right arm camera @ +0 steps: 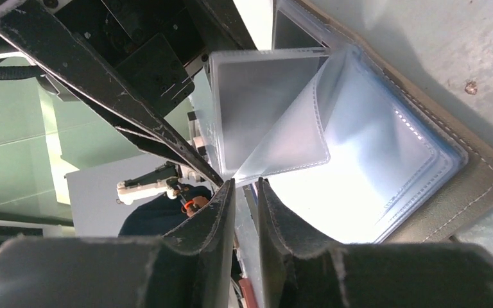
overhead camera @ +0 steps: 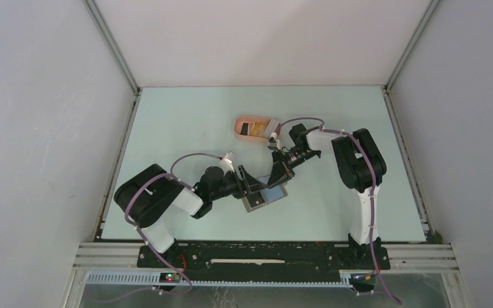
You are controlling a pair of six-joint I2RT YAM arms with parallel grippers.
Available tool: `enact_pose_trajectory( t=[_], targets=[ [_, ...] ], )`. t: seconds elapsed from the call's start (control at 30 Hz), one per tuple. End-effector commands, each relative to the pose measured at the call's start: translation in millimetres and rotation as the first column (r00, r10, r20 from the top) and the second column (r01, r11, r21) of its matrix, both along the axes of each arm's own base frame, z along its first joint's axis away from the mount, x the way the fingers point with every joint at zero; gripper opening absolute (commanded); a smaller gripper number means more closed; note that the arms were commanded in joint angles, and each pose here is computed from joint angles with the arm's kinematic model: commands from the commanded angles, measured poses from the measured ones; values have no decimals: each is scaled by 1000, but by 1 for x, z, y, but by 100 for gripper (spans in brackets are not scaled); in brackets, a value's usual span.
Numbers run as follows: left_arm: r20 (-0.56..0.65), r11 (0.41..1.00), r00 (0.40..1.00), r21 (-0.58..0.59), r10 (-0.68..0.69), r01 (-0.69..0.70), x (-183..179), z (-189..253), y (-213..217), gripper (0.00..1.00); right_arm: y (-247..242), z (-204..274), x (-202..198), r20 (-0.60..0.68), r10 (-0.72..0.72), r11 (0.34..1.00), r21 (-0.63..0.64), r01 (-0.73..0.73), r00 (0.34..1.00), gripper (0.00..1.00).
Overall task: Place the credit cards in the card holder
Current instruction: Turn over the card slot in the card holder.
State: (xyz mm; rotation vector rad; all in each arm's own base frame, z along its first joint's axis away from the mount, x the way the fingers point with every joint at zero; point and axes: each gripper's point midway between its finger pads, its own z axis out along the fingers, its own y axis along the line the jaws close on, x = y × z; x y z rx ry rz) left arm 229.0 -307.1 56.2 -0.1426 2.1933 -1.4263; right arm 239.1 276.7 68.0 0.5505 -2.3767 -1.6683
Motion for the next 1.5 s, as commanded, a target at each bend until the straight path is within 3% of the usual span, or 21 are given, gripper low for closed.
enact_pose_trajectory(
  t=[0.0, 0.17, 0.37, 0.57, 0.73, 0.9, 1.13, 1.3, 1.47],
  targets=[
    [7, 999, 1000, -47, 18, -18, 2, 6, 4, 64, 3, 4, 4, -22, -4, 1000, 28, 5, 1000, 26],
    [-2, 999, 1000, -41, 26, -26, 3, 2, 5, 65, 3, 0, 5, -12, -4, 1000, 3, 4, 1000, 24],
    [-15, 999, 999, -35, 41, -41, 3, -2, 9, 60, 1, -4, 6, 0, -6, 1000, -24, 6, 1000, 24],
    [-32, 999, 998, -8, 53, -53, 4, -9, 14, 46, -1, -3, 9, 33, -6, 999, -33, 7, 999, 25],
    [-59, 995, 995, 76, 76, -71, 0, -25, 27, 37, -11, 8, 21, 164, -14, 998, -60, 24, 986, 34],
    [-69, 972, 994, 229, 80, -62, -7, -38, 44, 41, -19, 17, 28, 259, -9, 996, -81, 31, 966, 42],
    [-40, 899, 994, 432, 100, -73, -12, -41, 77, 51, -28, 31, 34, 410, 23, 993, -117, 28, 912, 46],
    [97, 837, 989, 528, 109, -144, -5, -13, 103, 54, -35, 53, 37, 550, 58, 994, -111, 3, 833, 46],
    [270, 811, 957, 535, 103, -238, 7, 31, 119, 55, -40, 78, 40, 673, 68, 995, -100, 0, 736, 46]
  ],
)
